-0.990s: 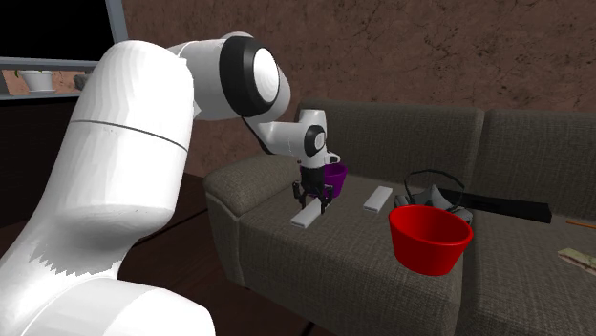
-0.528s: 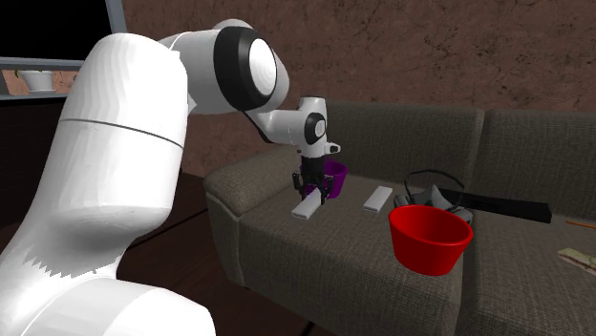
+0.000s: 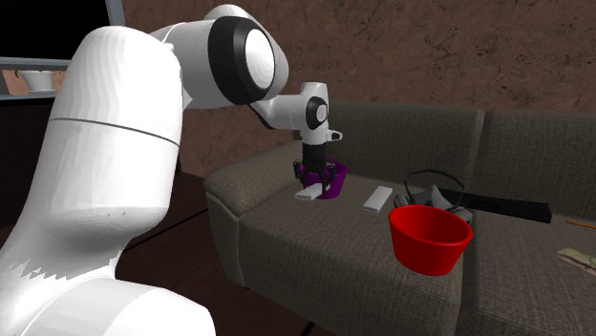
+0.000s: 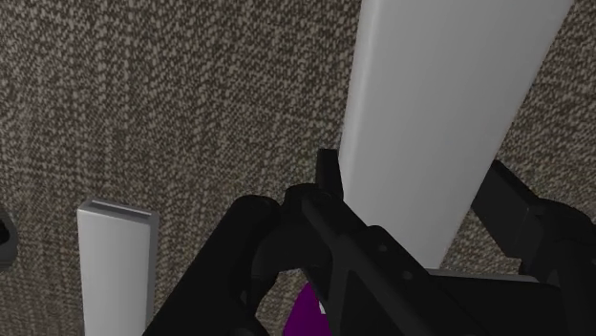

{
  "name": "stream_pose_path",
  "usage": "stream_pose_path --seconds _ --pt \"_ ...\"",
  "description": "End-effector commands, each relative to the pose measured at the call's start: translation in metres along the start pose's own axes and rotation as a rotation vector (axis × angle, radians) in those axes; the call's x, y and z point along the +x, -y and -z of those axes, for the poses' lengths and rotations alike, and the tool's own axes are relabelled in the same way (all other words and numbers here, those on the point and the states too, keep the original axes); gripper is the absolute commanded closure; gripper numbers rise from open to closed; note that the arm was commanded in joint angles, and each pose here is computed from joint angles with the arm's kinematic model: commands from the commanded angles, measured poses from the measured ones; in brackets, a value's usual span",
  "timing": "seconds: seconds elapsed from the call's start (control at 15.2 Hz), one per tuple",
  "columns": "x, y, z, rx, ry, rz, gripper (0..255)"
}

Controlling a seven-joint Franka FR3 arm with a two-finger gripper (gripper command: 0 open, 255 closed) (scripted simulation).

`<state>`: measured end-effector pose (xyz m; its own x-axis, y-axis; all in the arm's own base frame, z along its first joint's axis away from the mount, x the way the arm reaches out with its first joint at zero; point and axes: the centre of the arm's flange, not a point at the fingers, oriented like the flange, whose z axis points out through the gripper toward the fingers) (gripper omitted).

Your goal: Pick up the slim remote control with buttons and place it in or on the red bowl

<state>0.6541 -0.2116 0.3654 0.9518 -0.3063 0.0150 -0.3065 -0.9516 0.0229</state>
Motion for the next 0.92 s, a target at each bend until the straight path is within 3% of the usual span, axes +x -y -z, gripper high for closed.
stream_pose_path --seconds 0.0,0.86 --pt "-0.001 0.003 0.012 0.002 -0.005 0.004 255" --pt "0.001 0.001 0.081 0.002 -0.005 0.004 255"
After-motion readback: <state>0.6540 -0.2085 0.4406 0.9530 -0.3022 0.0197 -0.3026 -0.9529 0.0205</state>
